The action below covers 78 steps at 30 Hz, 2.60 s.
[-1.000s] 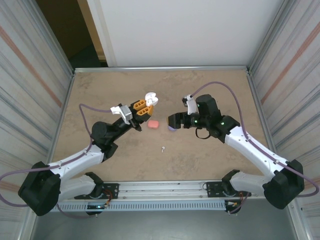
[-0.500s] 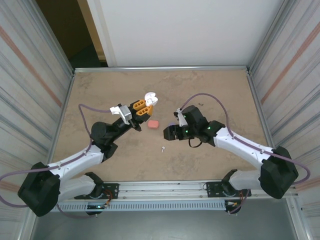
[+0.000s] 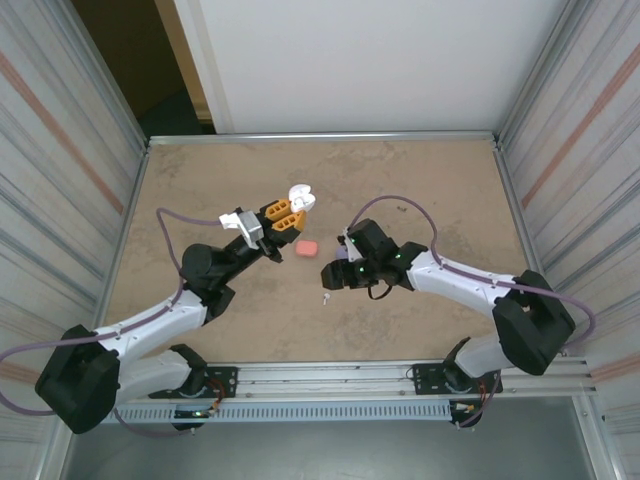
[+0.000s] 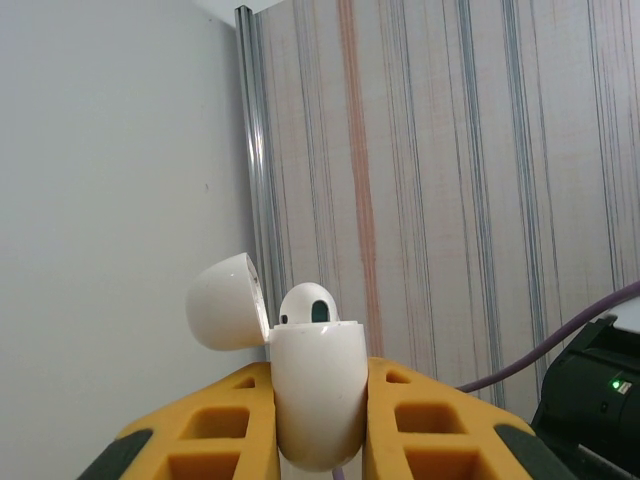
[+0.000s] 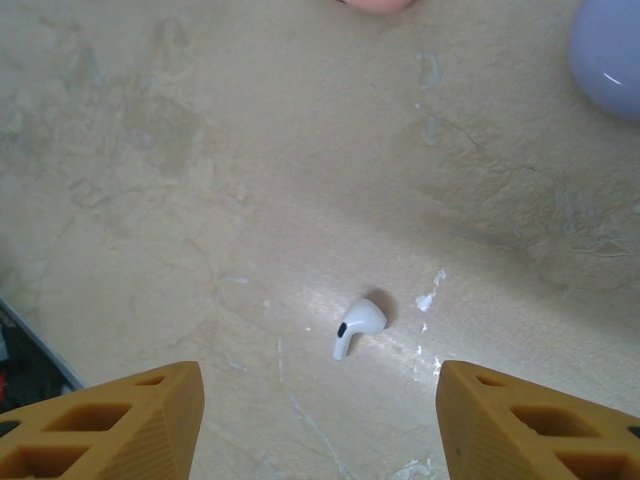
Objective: Insert the wireless bluetooth earbuds into the charging case
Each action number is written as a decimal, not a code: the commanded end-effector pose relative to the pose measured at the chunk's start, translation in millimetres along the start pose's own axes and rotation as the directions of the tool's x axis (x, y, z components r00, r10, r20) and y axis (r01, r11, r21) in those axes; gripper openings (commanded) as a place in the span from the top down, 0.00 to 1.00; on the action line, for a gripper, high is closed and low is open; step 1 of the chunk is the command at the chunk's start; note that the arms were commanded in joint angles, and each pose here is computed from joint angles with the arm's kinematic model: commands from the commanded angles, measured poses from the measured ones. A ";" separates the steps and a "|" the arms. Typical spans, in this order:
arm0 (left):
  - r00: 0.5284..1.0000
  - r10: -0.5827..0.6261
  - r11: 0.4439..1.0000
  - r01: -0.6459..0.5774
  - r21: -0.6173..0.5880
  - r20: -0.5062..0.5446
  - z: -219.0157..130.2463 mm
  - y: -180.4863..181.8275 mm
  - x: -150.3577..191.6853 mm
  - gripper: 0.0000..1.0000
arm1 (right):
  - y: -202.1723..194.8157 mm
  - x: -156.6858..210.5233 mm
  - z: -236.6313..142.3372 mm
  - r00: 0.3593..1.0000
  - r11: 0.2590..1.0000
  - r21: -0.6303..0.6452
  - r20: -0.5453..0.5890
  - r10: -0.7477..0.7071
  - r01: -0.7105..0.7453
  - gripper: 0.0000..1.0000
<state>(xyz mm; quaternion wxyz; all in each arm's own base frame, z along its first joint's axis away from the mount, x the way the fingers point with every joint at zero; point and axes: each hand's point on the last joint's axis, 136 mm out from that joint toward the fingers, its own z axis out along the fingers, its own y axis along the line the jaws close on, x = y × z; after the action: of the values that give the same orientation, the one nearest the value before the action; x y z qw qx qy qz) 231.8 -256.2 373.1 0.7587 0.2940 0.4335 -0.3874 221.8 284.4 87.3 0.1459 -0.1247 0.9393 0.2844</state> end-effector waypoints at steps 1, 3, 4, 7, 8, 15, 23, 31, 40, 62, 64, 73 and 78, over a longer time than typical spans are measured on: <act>0.997 0.039 0.999 -0.038 -0.009 0.063 -2.7 -2.2 -20.3 1.00 | -5.5 3.6 8.9 1.000 0.999 0.029 -0.013 0.027 -0.027 0.40; 0.997 0.040 0.999 -0.039 -0.011 0.060 -3.0 -1.7 -19.6 1.00 | -6.7 5.0 12.4 0.999 0.999 0.035 -0.024 0.029 -0.029 0.40; 0.997 0.039 0.999 -0.039 -0.011 0.060 -2.9 -1.8 -19.6 1.00 | -7.0 5.5 13.9 0.999 0.999 0.036 -0.027 0.029 -0.028 0.40; 0.997 0.040 0.999 -0.039 -0.012 0.059 -3.3 -1.8 -19.5 1.00 | -7.0 8.2 19.7 0.998 0.999 0.040 -0.045 0.033 -0.031 0.44; 0.997 0.040 0.999 -0.039 -0.013 0.060 -3.2 -1.8 -20.4 1.00 | -7.6 9.3 21.7 0.998 0.999 0.044 -0.051 0.034 -0.031 0.44; 0.998 0.041 0.999 -0.040 -0.020 0.053 -3.5 -0.3 -19.2 1.00 | -3.3 14.6 34.3 0.996 0.999 0.046 -0.079 0.029 -0.026 0.46; 0.998 0.044 0.999 -0.043 -0.024 0.050 -4.7 -0.5 -18.8 1.00 | 0.6 18.7 46.2 0.994 0.999 0.052 -0.106 0.020 -0.014 0.47; 0.998 0.047 0.999 -0.046 -0.028 0.052 -6.2 -0.2 -20.0 1.00 | 3.5 19.9 53.6 0.993 0.999 0.046 -0.119 0.017 -0.012 0.51; 0.997 0.052 0.998 -0.050 -0.031 0.052 -7.3 -0.2 -21.0 1.00 | 1.7 21.3 60.9 0.991 0.998 0.056 -0.135 0.021 -0.013 0.52; 0.997 0.058 0.998 -0.056 -0.035 0.052 -9.3 -0.5 -21.7 1.00 | -7.4 34.1 72.9 0.979 0.992 0.122 -0.203 0.006 0.019 0.65; 0.997 0.058 0.998 -0.057 -0.036 0.054 -9.6 -0.5 -22.7 1.00 | -8.4 35.4 73.5 0.978 0.991 0.128 -0.209 0.003 0.024 0.66; 0.997 0.058 0.998 -0.056 -0.038 0.050 -10.1 -0.2 -21.7 1.00 | -5.7 32.0 69.5 0.981 0.991 0.131 -0.194 -0.011 0.037 0.74; 0.997 0.058 0.998 -0.056 -0.041 0.052 -9.7 0.4 -22.4 1.00 | -1.1 26.3 64.2 0.986 0.992 0.120 -0.167 -0.021 0.041 0.77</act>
<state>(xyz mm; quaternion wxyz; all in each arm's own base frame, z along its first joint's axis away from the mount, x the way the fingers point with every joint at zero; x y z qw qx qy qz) 226.1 -245.7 380.5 0.7735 0.2851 0.4258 -0.3729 214.8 311.8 20.3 0.0765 -0.1435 0.9641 0.2098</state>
